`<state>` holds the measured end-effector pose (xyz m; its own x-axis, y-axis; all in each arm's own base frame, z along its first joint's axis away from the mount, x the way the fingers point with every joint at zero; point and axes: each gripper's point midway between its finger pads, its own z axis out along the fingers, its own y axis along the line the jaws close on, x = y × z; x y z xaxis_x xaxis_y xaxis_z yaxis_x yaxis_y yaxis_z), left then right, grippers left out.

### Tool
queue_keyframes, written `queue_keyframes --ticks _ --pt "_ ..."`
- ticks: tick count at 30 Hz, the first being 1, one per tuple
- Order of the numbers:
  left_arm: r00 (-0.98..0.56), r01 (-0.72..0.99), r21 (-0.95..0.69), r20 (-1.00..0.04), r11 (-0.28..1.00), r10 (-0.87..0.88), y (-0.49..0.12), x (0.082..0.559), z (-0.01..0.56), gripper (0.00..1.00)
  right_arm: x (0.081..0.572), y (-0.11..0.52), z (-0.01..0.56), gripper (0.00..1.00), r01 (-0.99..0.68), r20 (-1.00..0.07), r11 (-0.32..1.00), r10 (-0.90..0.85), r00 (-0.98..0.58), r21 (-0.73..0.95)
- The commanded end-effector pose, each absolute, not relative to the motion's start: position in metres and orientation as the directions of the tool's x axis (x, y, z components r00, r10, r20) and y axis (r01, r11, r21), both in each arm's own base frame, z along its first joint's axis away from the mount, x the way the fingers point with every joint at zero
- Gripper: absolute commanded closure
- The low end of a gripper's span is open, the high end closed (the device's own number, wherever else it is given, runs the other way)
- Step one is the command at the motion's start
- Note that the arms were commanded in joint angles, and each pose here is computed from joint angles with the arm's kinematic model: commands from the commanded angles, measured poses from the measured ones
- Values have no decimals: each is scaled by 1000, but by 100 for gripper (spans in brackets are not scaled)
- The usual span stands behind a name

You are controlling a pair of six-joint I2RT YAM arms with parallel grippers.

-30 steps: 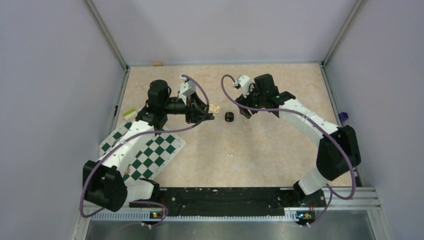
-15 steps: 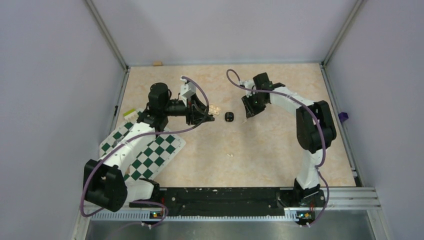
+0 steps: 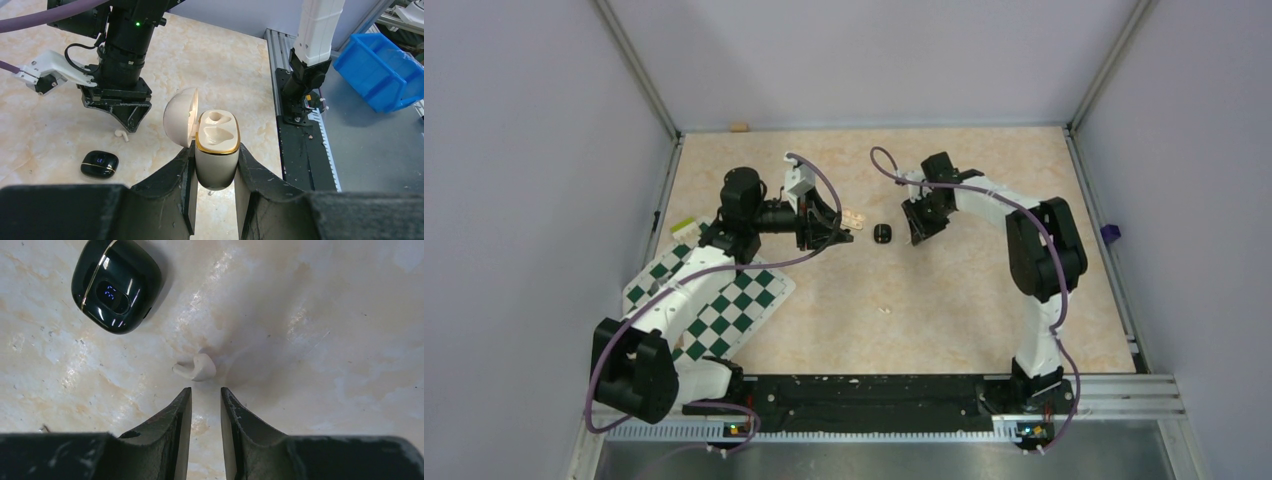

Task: Insert the wireless bluetooth earbuds into the charging case
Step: Adjust the earbud at the center of the board.

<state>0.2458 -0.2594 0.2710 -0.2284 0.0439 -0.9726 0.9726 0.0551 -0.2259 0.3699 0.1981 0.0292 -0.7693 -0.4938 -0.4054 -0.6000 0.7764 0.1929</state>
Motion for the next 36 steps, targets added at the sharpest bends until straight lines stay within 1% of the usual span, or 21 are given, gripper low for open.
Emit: queue_keyframes --ticks 1,6,9,11,14,17,22,29,36 --pt "-175 984 -174 -984 42 21 -260 243 284 100 384 219 55 73 -620 -498 753 -461 -735 219" --pt "-179 983 -178 -984 40 22 -260 242 283 100 394 223 87 73 -638 -574 746 -442 -690 192" --pt "-177 983 -176 -984 40 21 -260 243 283 100 400 221 88 73 -627 -586 762 -436 -683 164" --pt "-180 983 -179 -983 42 22 -260 243 283 100 404 218 79 73 -605 -573 781 -427 -699 157" --pt "-176 984 -175 -984 42 20 -260 243 284 100 401 216 60 69 -588 -534 791 -428 -729 168" --pt "-178 983 -177 -984 42 21 -260 243 283 100 397 215 47 68 -581 -505 794 -433 -747 180" --pt "-175 984 -174 -984 42 20 -260 243 283 100 393 211 42 68 -584 -486 794 -449 -750 170" --pt "-176 984 -175 -984 42 20 -260 243 283 100 396 196 33 69 -569 -461 817 -470 -753 97" --pt "-175 984 -174 -984 39 21 -260 242 283 100 392 188 39 69 -593 -459 804 -507 -729 54"
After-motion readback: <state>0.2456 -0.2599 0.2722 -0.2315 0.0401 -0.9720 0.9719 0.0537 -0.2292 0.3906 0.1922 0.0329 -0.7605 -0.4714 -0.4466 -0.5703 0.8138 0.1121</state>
